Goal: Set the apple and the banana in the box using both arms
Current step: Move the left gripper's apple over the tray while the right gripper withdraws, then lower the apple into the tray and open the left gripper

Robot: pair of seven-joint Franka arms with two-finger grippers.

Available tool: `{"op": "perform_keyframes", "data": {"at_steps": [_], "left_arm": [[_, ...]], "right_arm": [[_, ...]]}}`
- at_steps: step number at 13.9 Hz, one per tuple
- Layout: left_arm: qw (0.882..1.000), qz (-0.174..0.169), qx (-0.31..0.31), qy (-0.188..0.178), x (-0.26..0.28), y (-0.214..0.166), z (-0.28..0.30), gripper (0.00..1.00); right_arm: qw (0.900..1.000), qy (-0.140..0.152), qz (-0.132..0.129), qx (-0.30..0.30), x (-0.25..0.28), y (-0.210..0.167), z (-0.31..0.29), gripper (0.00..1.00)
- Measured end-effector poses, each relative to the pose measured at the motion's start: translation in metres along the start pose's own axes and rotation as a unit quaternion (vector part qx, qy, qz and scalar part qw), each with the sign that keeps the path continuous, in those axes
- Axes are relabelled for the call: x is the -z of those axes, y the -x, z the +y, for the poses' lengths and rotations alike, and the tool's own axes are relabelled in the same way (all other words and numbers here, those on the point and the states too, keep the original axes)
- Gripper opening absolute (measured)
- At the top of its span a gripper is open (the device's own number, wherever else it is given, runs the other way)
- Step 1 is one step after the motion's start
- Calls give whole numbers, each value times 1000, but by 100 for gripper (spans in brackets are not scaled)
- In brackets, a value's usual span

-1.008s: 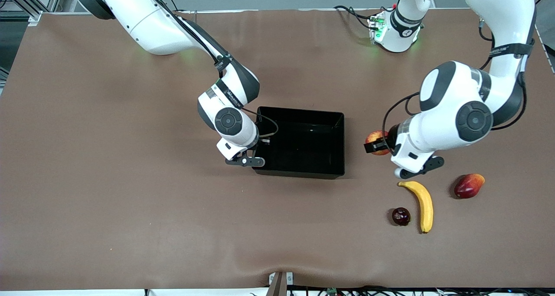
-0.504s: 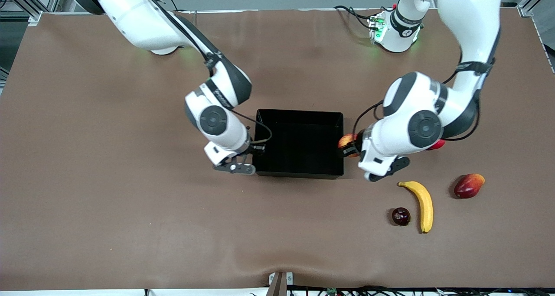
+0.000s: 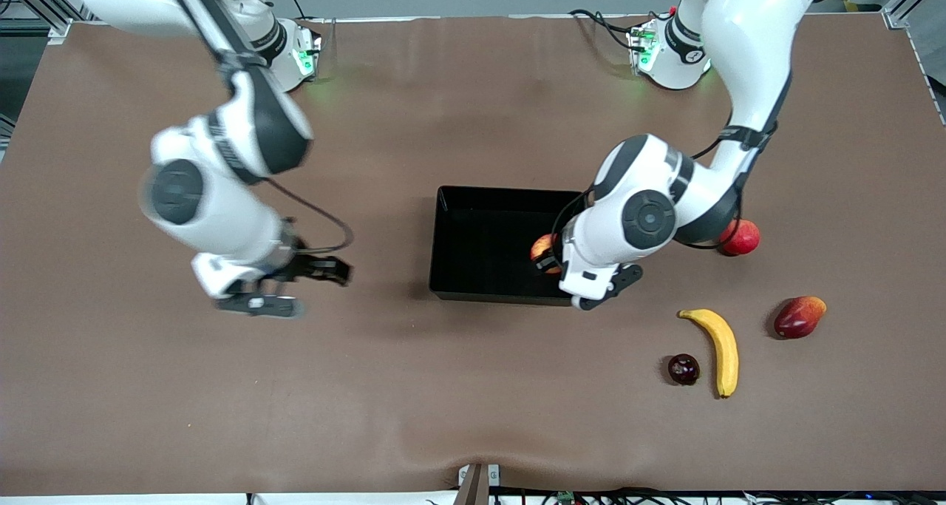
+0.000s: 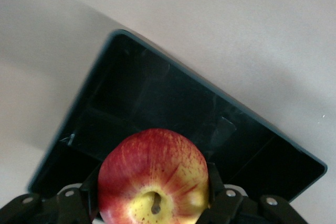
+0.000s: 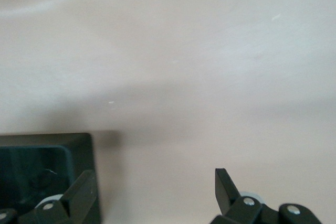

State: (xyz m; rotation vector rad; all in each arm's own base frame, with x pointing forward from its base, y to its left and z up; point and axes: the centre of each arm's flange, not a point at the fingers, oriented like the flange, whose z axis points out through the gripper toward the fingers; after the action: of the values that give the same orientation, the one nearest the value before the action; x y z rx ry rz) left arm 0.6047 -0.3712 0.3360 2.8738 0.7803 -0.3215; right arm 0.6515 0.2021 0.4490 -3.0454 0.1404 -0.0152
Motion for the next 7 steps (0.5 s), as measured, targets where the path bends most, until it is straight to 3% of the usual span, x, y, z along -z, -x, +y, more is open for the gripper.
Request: {"op": "perform_keyframes", "data": {"at_steps": [7], "left_arm": [[999,12,-6,-45,-81,13,22,77]], "right_arm": [[998,52,-12,39,127,19,152,100]]}}
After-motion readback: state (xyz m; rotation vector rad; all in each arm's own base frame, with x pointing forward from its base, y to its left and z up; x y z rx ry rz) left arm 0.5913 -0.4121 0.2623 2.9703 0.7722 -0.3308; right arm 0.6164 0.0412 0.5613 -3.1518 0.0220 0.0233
